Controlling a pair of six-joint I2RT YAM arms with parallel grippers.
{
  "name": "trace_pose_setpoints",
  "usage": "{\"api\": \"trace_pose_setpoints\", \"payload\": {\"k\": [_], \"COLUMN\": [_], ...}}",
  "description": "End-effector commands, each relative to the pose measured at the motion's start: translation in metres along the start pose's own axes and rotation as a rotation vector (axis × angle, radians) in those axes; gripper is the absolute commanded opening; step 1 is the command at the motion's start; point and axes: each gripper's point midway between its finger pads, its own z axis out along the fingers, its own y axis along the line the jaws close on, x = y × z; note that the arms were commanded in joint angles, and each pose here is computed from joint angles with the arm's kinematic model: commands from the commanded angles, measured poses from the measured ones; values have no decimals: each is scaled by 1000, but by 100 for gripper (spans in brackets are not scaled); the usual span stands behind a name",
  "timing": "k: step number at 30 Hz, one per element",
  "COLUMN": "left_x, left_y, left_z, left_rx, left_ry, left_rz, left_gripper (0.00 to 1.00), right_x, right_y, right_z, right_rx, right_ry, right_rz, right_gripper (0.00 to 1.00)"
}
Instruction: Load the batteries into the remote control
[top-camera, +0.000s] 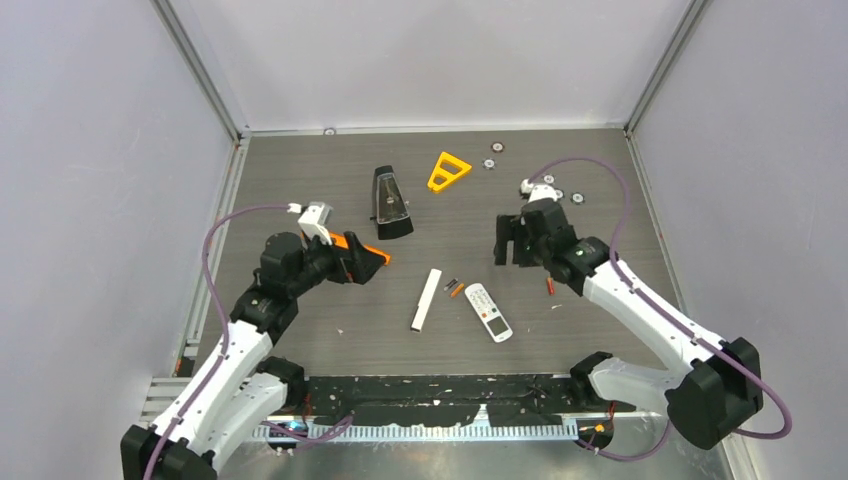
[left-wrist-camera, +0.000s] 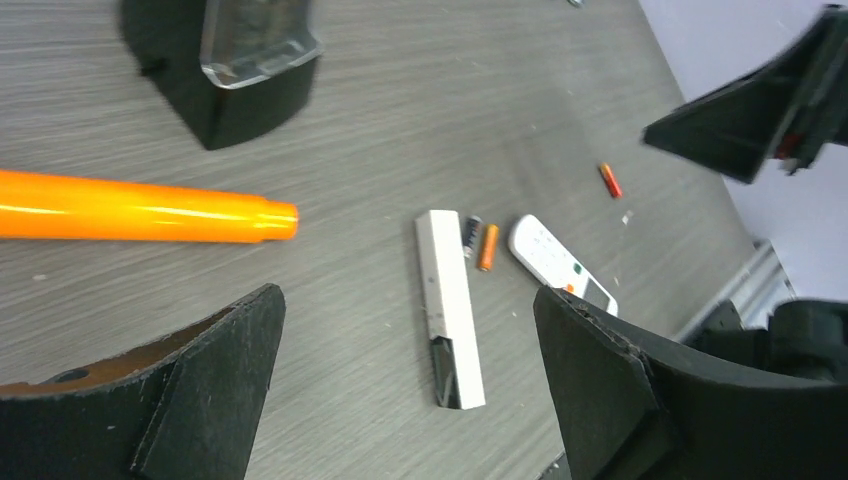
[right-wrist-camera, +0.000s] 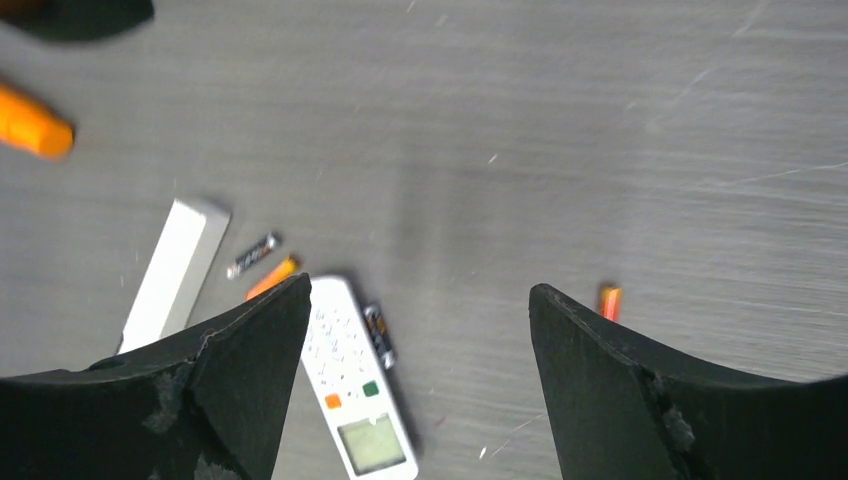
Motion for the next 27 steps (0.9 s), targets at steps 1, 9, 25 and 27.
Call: {"api": "trace_pose_setpoints", "payload": {"k": [1, 9, 25, 27], "left_x": [6, 16, 6, 4], "left_y": [-31, -31, -26, -26], "left_z": [9, 18, 13, 13], "left_rx": [119, 96, 57, 57], "left_ry": [-3, 15, -19, -26], "left_rz": [28, 14, 42, 47], "left_gripper": [97, 96, 97, 97], "right_x": [38, 111, 151, 151], "right_y": [35, 71, 68, 64], "right_z": [-4, 1, 42, 45], "right_rx": [-126, -229, -60, -19], "right_ry": [78, 264, 438, 435], "right_rz": [-61, -311, -482, -470], "right_gripper": [86, 94, 89, 87]}}
